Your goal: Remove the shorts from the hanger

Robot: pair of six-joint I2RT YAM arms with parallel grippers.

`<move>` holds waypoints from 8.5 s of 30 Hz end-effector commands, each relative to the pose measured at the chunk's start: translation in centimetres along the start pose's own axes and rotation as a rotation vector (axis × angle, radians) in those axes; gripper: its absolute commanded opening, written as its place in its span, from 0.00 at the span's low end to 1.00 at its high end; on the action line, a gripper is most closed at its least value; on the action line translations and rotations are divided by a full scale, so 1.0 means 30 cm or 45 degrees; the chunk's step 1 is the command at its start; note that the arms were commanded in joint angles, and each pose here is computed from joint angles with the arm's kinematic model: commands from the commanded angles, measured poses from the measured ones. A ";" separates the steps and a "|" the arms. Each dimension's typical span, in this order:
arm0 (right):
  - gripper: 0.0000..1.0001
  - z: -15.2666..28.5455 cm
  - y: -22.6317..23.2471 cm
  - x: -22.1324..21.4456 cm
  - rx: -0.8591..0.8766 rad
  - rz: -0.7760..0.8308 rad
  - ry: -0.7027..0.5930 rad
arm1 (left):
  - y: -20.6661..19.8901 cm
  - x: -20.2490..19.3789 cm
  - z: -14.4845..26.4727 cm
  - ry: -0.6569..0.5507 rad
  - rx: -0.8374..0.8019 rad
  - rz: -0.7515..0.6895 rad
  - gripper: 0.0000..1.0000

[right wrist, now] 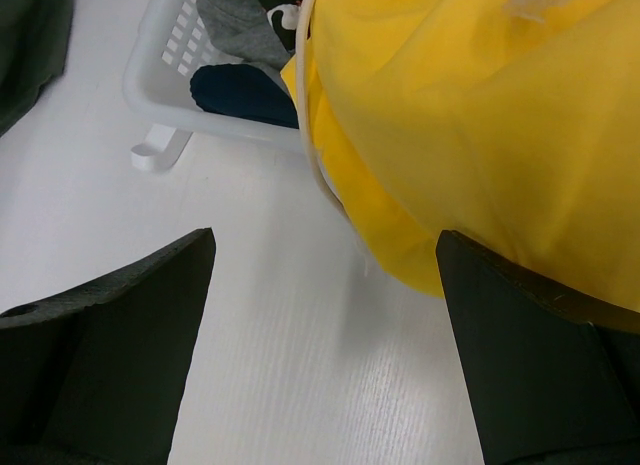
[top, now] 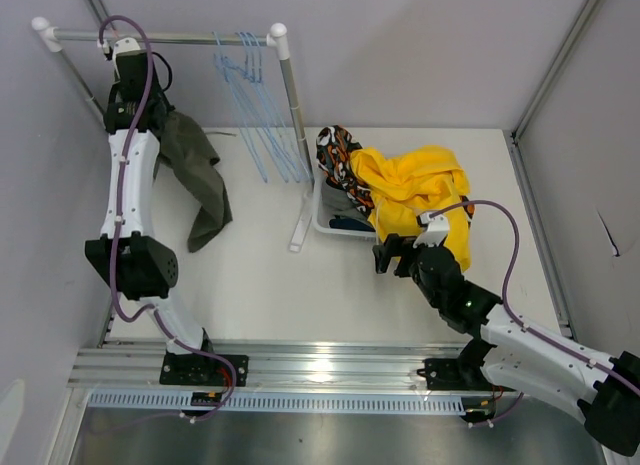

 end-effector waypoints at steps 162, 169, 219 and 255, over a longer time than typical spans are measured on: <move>0.00 -0.435 -0.199 -0.118 -0.094 -0.447 0.030 | -0.023 0.110 0.617 -0.501 -0.464 0.162 0.00; 0.99 -0.458 -0.145 -0.173 0.177 -0.383 0.154 | -0.103 0.217 0.500 -0.496 -0.598 0.130 0.00; 1.00 -0.151 0.119 0.373 0.084 -0.069 -0.133 | 0.075 -0.091 0.882 -0.402 -0.914 0.113 0.99; 0.99 0.616 0.064 0.471 0.548 -0.107 -0.334 | 0.250 -0.658 0.935 -0.254 -0.785 0.092 0.99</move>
Point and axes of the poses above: each gripper's point midway between its finger pads, its own z axis back along the fingers, its own y axis along the line the jaws close on, x = y × z, the point moved 7 cm from there along z, back along the fingers, and after that the axes turned 6 degrees about -z, right-handed, at the moved point
